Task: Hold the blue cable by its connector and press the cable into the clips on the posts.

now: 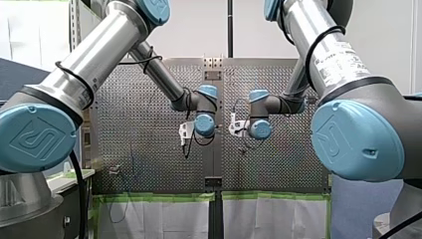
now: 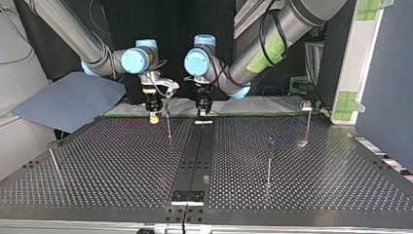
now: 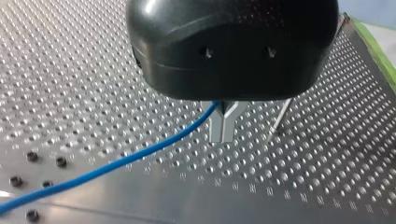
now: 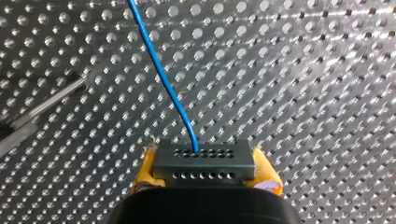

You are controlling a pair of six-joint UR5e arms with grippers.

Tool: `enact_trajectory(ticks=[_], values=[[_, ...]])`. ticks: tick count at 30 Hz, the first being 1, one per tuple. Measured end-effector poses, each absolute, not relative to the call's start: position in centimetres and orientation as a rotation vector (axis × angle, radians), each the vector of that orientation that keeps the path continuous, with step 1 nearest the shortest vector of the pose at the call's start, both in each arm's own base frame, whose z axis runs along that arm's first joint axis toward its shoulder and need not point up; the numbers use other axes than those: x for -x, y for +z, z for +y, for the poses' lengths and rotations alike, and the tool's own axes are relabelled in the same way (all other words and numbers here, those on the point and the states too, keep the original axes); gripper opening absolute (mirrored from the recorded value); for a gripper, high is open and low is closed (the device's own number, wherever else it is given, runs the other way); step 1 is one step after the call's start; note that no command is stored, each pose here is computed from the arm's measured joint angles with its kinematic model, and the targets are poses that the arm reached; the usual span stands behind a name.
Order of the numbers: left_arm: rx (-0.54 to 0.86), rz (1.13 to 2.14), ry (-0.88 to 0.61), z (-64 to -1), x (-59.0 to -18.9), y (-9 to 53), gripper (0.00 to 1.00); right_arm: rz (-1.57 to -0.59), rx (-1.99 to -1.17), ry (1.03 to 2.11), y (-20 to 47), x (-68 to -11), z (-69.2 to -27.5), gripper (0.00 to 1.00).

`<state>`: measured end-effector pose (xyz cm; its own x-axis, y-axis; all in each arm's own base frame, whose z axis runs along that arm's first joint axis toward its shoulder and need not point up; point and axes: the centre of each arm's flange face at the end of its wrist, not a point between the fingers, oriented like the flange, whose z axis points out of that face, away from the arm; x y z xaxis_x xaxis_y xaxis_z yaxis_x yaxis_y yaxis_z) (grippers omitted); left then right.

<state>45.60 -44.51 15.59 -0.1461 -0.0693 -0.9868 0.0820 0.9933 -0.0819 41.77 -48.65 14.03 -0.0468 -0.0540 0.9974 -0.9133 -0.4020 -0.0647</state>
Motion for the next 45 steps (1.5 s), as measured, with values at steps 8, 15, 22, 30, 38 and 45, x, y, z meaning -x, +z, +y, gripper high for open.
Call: enact_trajectory(ticks=[8, 15, 22, 30, 38, 45], values=[[-0.029, 1.705, -0.167, -46.2, -44.3, 14.5, 0.00, -1.098, -1.529, 1.499, 11.7, -39.6, -47.5, 0.00], [-0.046, 1.713, -0.203, -48.1, -42.8, 11.2, 0.00, -1.125, -1.543, 1.469, 10.3, -38.3, -46.6, 0.00], [-0.032, 1.683, -0.238, -49.7, -41.4, 10.2, 0.00, -1.143, -1.527, 1.475, 9.1, -36.9, -46.2, 0.00], [-0.035, 1.664, -0.261, -50.6, -40.9, 9.1, 0.00, -1.176, -1.525, 1.462, 6.7, -35.8, -46.7, 0.00], [-0.050, 1.667, -0.270, -51.0, -40.6, 6.4, 0.00, -1.199, -1.567, 1.450, 3.8, -34.6, -47.2, 0.00], [-0.060, 1.682, -0.252, -50.8, -40.5, 4.6, 0.00, -1.180, -1.581, 1.469, 3.5, -33.6, -48.2, 0.00]])
